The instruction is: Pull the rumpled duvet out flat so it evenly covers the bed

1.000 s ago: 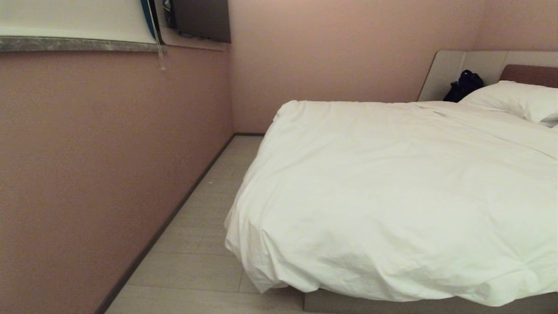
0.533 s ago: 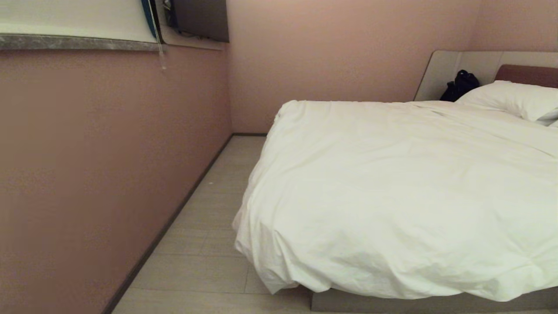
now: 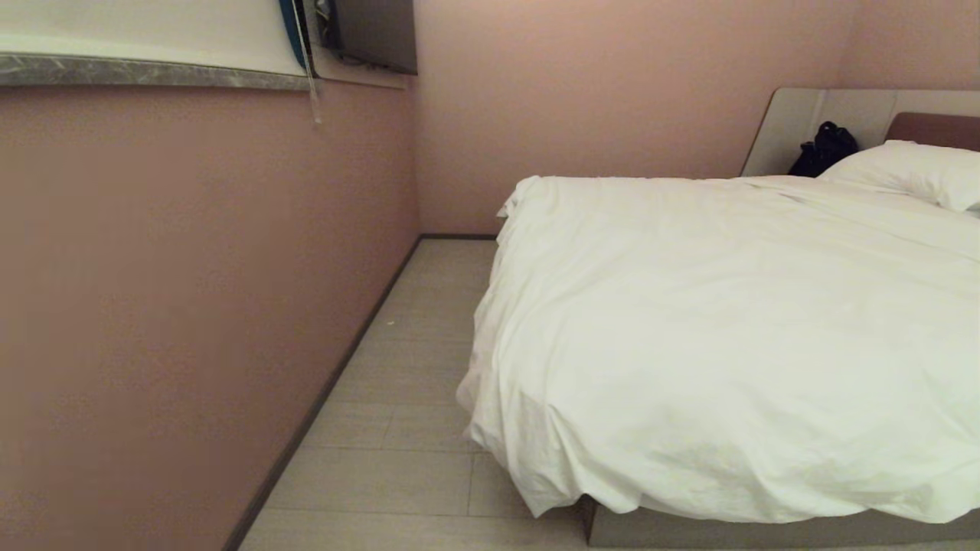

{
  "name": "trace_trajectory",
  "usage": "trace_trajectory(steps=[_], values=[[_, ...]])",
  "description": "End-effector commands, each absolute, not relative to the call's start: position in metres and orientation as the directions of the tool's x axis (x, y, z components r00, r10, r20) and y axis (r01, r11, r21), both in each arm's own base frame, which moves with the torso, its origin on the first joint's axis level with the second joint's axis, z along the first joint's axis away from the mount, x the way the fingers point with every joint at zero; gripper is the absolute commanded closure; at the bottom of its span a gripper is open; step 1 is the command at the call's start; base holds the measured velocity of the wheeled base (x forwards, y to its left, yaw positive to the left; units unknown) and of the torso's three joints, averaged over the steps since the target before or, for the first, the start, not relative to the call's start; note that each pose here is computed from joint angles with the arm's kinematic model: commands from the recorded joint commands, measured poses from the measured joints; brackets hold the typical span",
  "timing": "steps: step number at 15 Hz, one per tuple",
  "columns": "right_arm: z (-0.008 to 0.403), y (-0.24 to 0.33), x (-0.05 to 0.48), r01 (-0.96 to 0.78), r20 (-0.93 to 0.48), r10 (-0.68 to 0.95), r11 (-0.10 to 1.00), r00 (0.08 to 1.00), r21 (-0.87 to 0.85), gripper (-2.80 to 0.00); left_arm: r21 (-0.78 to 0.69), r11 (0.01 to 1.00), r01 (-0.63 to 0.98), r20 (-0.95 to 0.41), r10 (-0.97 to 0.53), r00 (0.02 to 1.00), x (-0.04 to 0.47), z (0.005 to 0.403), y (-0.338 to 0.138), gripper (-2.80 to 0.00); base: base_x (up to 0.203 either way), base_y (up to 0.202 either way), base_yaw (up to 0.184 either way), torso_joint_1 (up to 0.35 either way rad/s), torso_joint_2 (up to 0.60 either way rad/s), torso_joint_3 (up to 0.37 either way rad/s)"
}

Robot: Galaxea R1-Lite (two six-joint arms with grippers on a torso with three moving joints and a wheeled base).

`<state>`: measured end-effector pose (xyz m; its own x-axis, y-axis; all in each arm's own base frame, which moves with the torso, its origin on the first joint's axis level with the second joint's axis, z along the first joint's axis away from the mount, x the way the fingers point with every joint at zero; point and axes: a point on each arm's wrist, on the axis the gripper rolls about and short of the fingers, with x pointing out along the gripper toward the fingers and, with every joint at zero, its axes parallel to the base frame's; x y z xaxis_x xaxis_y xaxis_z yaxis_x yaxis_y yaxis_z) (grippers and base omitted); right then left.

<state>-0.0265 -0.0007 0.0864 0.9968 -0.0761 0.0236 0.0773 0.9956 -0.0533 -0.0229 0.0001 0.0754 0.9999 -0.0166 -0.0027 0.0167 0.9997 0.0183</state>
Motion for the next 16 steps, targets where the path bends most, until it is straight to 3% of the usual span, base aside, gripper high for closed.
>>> trace_trajectory(steps=[1, 6, 16], values=[[0.086, -0.001, -0.026, 0.078, 0.023, -0.077, 0.996, 0.997, -0.054, 0.00, 0.018, 1.000, 0.018, -0.003, -0.018, 1.000, -0.023, 0.075, 0.000, 0.00, 0.000, 0.195, 0.000, 0.005, 0.00, 0.000], [0.086, -0.001, -0.026, 0.078, 0.021, -0.077, 0.996, 0.997, -0.054, 0.00, 0.018, 1.000, 0.017, -0.002, -0.017, 1.000, -0.023, 0.076, 0.000, 0.00, 0.000, 0.161, 0.000, 0.001, 0.00, 0.003], [0.076, 0.001, -0.023, 0.017, 0.003, -0.017, 0.998, 1.000, -0.060, 0.00, 0.017, 1.000, 0.017, -0.003, -0.017, 1.000, -0.023, 0.075, 0.000, 0.00, 0.000, 0.000, 0.000, 0.000, 0.00, 0.000]])
